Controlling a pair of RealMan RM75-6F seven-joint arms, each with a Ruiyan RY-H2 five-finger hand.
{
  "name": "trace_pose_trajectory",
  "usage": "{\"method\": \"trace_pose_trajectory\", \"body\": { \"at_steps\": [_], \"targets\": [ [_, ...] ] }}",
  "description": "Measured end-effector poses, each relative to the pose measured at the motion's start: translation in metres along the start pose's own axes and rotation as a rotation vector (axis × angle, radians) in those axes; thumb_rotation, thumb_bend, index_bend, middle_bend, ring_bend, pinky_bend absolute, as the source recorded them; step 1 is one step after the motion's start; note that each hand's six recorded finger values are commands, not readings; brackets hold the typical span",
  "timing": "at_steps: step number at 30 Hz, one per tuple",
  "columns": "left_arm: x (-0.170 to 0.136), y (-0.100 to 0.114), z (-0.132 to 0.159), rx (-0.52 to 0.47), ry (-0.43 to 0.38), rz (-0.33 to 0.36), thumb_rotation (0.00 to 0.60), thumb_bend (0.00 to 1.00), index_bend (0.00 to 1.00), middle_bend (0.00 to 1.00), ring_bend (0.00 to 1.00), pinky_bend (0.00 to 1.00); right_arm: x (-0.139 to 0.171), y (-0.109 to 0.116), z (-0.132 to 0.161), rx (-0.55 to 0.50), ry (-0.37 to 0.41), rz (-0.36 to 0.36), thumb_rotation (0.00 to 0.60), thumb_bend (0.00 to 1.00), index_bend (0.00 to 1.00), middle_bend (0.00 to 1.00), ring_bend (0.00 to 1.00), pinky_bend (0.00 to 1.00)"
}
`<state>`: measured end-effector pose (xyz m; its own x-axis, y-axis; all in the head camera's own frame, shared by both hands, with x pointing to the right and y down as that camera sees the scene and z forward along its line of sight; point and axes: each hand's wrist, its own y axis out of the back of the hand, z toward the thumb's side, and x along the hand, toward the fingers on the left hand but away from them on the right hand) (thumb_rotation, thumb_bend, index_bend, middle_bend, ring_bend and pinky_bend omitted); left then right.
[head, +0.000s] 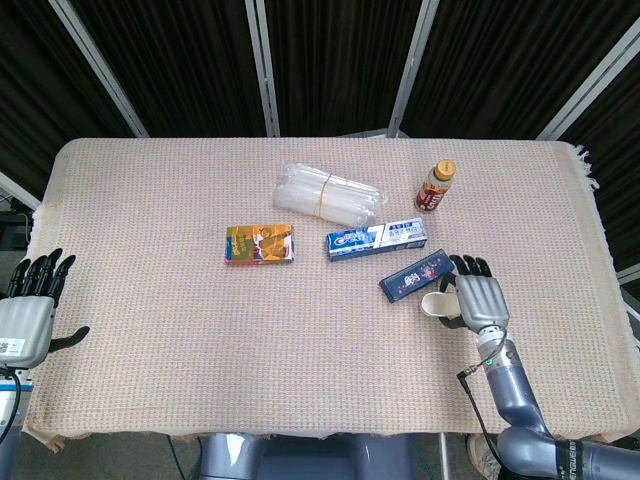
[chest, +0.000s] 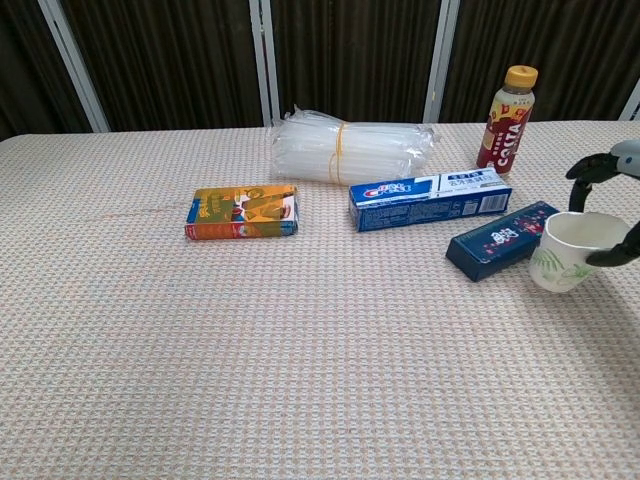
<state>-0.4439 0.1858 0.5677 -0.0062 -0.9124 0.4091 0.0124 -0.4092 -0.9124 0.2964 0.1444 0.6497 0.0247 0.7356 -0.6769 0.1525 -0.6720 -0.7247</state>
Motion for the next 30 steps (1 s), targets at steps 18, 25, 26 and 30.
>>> {"method": "trace_pose_trajectory", "body": {
  "at_steps": [18,25,26,30],
  "targets": [
    [0.000,0.000,0.000,0.001,0.005,0.001,0.600,0.01,0.00,0.00,0.00,0.00,0.017,-0.025,0.000,-0.258,0.029,0.146,0.600,0.24,0.47,0.12,0.00,0.00],
    [0.000,0.000,0.000,0.000,0.003,0.001,0.600,0.01,0.00,0.00,0.00,0.00,0.012,-0.026,-0.022,-0.189,-0.034,0.133,0.600,0.24,0.47,0.12,0.00,0.00],
    [0.000,0.000,0.000,0.001,0.003,0.000,0.600,0.01,0.00,0.00,0.00,0.00,0.010,-0.025,-0.026,-0.177,-0.043,0.127,0.600,0.24,0.47,0.12,0.00,0.00],
    [0.000,0.000,0.000,0.001,0.003,0.001,0.600,0.01,0.00,0.00,0.00,0.00,0.005,-0.020,-0.043,-0.121,-0.101,0.094,0.600,0.24,0.47,0.10,0.00,0.00]
  ]
}}
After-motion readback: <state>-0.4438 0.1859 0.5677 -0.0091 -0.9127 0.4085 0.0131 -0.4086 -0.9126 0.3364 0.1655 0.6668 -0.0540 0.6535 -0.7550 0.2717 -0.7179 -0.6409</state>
